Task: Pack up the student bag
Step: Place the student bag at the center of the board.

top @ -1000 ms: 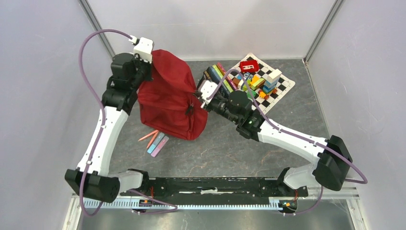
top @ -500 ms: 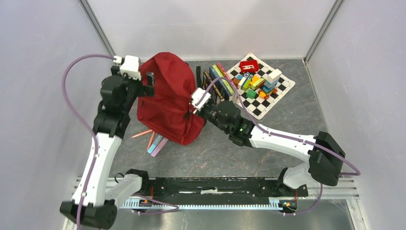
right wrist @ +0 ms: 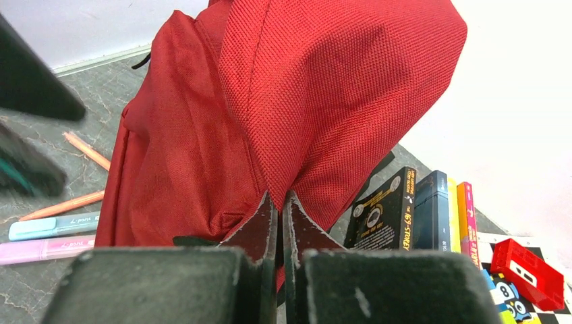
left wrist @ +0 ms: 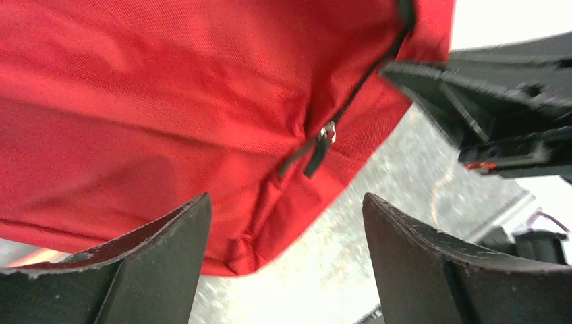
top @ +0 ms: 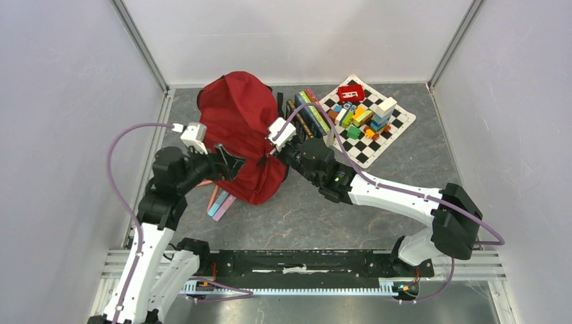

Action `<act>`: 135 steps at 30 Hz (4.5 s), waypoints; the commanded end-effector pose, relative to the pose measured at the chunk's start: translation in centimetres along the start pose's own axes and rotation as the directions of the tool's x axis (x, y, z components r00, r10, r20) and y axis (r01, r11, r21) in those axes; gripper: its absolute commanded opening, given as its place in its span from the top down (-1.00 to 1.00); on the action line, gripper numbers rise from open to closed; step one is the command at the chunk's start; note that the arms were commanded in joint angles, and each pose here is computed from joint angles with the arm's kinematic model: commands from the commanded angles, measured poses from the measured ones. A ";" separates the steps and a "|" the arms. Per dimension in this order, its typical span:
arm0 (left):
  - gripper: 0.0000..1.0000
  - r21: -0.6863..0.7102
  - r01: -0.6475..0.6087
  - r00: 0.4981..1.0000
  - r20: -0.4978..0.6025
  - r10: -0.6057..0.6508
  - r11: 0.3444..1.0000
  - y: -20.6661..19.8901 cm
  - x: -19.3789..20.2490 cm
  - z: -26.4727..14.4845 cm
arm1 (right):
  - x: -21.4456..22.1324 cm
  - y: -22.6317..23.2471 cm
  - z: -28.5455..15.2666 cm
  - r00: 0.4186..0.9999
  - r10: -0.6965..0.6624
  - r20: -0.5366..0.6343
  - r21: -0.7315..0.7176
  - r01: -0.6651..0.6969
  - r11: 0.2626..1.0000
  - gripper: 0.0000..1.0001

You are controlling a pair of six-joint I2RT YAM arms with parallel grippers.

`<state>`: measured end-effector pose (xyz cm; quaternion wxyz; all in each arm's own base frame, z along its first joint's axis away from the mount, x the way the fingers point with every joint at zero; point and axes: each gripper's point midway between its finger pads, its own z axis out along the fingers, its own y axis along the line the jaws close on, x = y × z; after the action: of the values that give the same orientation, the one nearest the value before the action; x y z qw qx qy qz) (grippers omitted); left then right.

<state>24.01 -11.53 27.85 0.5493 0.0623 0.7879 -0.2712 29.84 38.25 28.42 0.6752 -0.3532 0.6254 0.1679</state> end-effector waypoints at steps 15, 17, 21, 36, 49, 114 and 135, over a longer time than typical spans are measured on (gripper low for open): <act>-0.30 0.135 0.204 0.968 -0.175 -0.179 0.970 -5.6 6.9 6.8 | -3.7 -0.5 0.4 0.996 0.041 0.085 0.015 -0.042 0.999 1.00; -0.24 0.130 0.200 0.970 -0.163 -0.178 0.971 -5.6 6.6 7.1 | -3.7 -0.5 0.4 0.996 0.041 0.085 0.015 -0.042 0.999 1.00; -0.12 0.095 0.195 0.970 -0.169 -0.177 0.976 -5.0 7.1 7.9 | -3.8 -0.5 0.4 0.995 0.039 0.088 0.010 -0.041 0.999 1.00; 0.17 0.041 0.160 0.973 -0.173 -0.151 0.986 -4.3 7.5 10.2 | -3.8 0.4 0.5 0.995 0.034 0.096 -0.036 -0.031 0.999 1.00; 0.96 0.025 0.130 0.991 -0.041 -0.129 0.991 -5.2 1.4 6.7 | -2.3 1.6 0.0 0.996 -0.022 0.082 -0.103 0.031 0.994 1.00; 0.39 -0.138 -0.143 0.984 -0.130 0.125 0.980 -0.8 2.7 -2.8 | -2.0 -1.4 -3.9 0.997 -0.046 0.062 -0.065 0.050 0.997 -0.88; -0.99 -0.750 0.229 0.936 -0.004 -0.351 0.621 12.9 5.4 -1.5 | 6.0 12.1 -1.9 0.975 0.083 -0.204 -0.589 -0.191 0.785 -0.64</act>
<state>24.45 -3.88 17.61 0.3728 -0.1778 0.9104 -0.0240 23.82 41.51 20.07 0.5274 -0.5034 0.6139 0.3025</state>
